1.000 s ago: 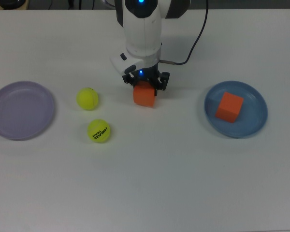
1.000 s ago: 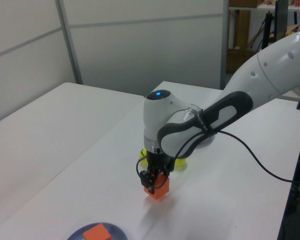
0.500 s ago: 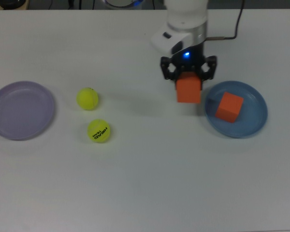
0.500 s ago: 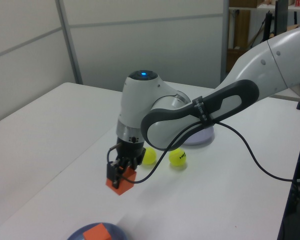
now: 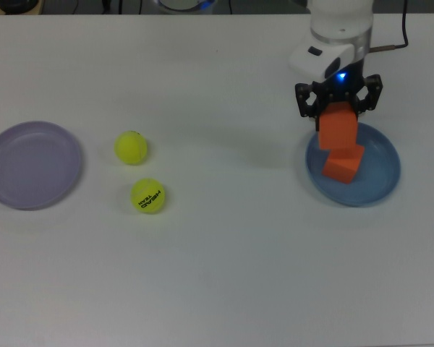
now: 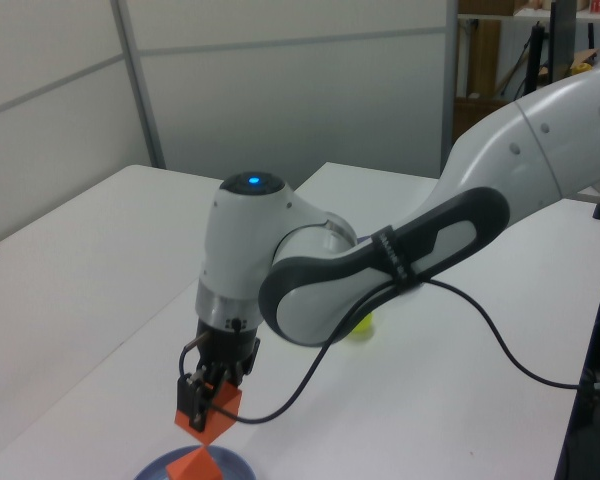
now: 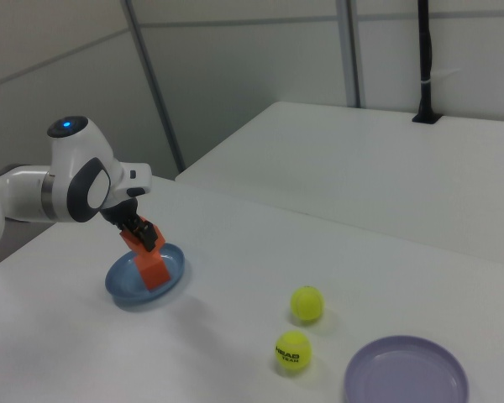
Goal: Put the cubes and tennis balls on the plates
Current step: 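Stack the cube on the cube on the blue plate, release, then move the gripper to a yellow tennis ball and lower, then grasp the tennis ball and place it on the lavender plate, then move the gripper to the other tennis ball and grasp it, then carry the ball to the lavender plate and release it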
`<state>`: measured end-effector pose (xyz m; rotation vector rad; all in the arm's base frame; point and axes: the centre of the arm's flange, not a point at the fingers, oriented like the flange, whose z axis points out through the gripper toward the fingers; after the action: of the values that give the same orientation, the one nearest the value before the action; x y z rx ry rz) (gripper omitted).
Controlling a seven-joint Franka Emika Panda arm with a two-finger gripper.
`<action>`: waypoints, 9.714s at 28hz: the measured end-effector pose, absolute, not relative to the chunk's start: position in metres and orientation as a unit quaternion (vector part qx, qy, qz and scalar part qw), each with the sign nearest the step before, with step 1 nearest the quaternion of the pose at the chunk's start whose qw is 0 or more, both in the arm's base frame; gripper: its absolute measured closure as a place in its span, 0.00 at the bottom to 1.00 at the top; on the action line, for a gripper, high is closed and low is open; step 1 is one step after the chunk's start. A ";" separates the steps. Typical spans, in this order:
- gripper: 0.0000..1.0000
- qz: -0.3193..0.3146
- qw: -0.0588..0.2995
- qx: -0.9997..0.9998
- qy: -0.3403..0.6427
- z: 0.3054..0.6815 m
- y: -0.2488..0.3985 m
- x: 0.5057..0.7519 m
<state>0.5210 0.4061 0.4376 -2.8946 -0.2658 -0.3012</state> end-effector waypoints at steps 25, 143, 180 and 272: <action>0.35 -0.074 0.093 -0.988 -0.094 0.387 0.437 0.517; 0.32 -0.111 0.047 -0.989 0.087 0.405 -0.099 0.634; 0.00 -0.105 0.105 -0.988 0.035 0.416 -0.007 0.683; 0.00 -0.100 0.042 -0.986 0.130 0.368 -0.165 0.671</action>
<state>0.6711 -0.1652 0.3679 -3.0162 0.3975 -0.3057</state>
